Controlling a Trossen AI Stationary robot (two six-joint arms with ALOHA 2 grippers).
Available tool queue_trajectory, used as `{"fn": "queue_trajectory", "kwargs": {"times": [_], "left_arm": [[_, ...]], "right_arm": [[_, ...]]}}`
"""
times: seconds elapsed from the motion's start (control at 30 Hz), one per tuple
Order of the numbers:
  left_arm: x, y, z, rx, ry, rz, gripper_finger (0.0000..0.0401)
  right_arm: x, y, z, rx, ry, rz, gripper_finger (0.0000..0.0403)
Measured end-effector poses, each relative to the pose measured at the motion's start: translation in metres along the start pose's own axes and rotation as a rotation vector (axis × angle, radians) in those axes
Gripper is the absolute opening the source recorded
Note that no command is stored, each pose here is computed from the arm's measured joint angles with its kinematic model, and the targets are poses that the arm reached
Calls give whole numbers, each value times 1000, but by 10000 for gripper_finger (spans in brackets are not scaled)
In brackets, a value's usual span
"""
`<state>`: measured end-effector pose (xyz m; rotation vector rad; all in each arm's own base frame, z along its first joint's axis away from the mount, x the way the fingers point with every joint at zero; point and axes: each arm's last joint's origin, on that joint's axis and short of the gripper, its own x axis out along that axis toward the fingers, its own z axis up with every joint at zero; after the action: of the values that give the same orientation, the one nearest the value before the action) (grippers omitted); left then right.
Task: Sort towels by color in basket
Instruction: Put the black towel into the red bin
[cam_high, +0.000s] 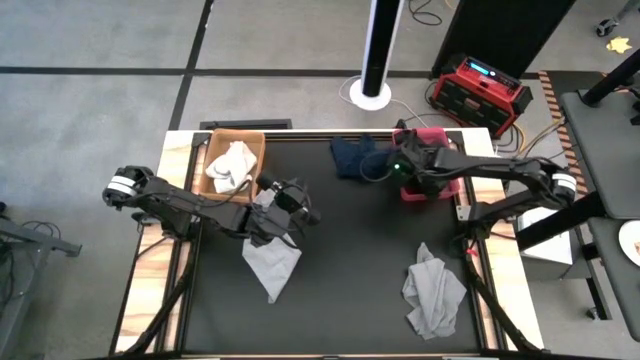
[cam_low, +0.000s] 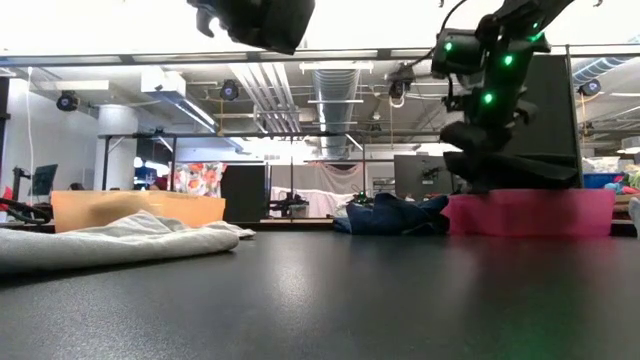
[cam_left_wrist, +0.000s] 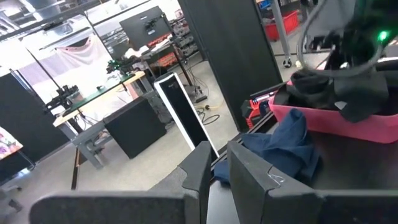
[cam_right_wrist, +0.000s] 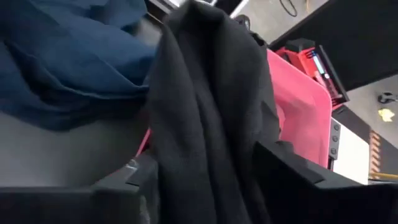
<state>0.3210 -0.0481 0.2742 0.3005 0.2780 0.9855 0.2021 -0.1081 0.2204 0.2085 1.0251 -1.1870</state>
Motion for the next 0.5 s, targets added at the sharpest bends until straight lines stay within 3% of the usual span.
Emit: {"fn": "queue_trajectory", "kwargs": {"times": [0.3,0.5], "left_arm": [[0,0,-1,0,6,-1,38],[0,0,-1,1,6,-1,38]], "right_arm": [[-30,-19,3,82,-36,102,248],[-43,-31,-5,156,-138,54,196]]}}
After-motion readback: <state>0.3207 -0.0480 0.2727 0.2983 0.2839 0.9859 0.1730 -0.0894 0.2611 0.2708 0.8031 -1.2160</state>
